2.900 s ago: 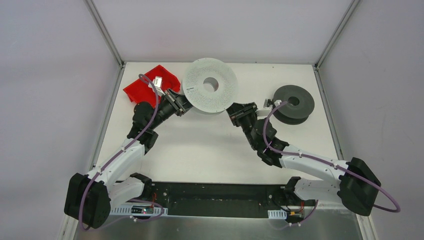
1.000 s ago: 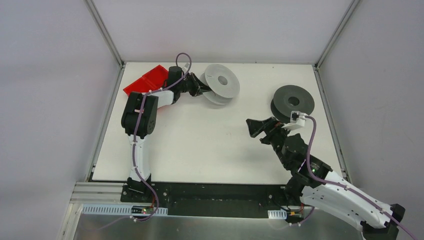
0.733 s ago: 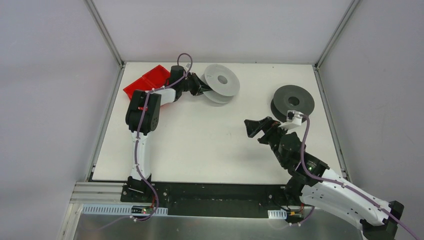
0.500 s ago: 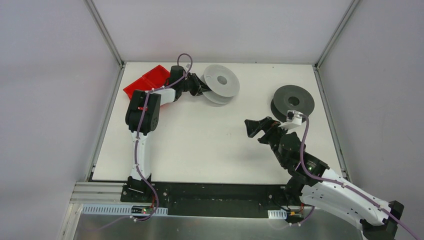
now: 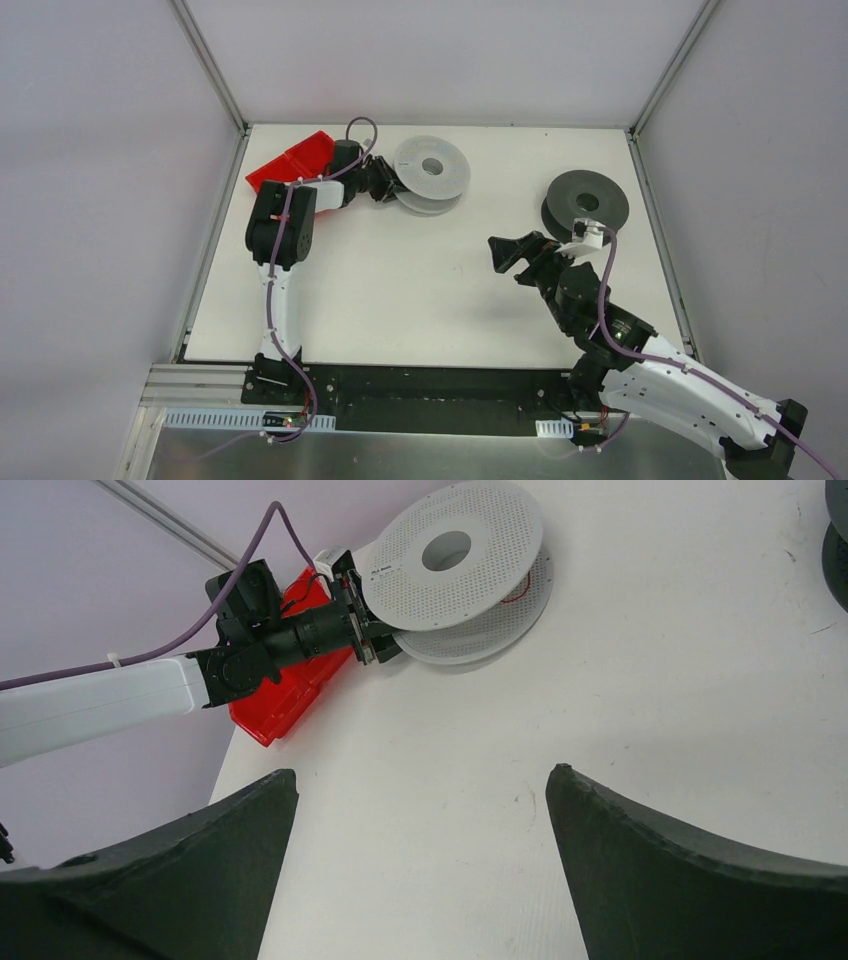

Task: Wrap the cables
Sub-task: Place the cable reel at the center of the board.

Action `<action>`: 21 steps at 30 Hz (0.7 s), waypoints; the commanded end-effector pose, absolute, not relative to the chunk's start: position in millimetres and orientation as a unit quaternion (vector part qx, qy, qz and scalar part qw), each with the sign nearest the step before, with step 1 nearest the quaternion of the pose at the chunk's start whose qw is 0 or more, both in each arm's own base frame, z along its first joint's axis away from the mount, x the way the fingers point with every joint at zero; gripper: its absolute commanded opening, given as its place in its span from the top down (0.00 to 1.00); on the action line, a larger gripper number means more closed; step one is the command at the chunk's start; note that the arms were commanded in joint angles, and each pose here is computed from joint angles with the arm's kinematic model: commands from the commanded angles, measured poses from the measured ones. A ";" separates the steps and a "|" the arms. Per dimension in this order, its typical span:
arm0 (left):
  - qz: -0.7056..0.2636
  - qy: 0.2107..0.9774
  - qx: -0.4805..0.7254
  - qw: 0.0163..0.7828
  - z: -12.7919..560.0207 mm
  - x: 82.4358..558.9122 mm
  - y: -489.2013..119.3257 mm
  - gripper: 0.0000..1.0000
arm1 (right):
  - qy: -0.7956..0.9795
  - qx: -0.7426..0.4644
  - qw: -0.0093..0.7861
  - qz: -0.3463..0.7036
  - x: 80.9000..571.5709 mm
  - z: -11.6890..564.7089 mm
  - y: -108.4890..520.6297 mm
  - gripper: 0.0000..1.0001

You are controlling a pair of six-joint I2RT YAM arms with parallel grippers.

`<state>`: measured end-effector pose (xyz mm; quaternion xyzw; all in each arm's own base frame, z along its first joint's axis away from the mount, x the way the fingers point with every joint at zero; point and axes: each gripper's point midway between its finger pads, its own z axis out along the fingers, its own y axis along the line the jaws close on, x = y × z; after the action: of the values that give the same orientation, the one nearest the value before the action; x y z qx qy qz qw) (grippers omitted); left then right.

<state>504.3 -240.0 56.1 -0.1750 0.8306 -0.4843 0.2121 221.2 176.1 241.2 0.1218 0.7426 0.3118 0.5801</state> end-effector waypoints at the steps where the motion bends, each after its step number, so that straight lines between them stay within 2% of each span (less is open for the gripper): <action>1: -0.465 0.833 -0.169 0.247 81.1 502.7 -226.7 0.76 | 0.717 0.138 0.593 0.339 223.3 269.2 177.5 0.01; 6: -0.445 0.838 -0.178 0.260 83.6 497.6 -219.0 0.70 | 0.718 0.156 0.588 0.339 223.0 264.7 173.6 0.01; 21: -0.430 0.838 -0.187 0.278 106.8 471.7 -211.0 0.68 | 0.732 0.175 0.565 0.339 220.0 258.2 172.5 0.01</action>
<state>473.1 -217.7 70.4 -0.1991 0.8483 -0.4316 0.2334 219.5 174.3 238.2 0.1545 0.7453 0.3223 0.5628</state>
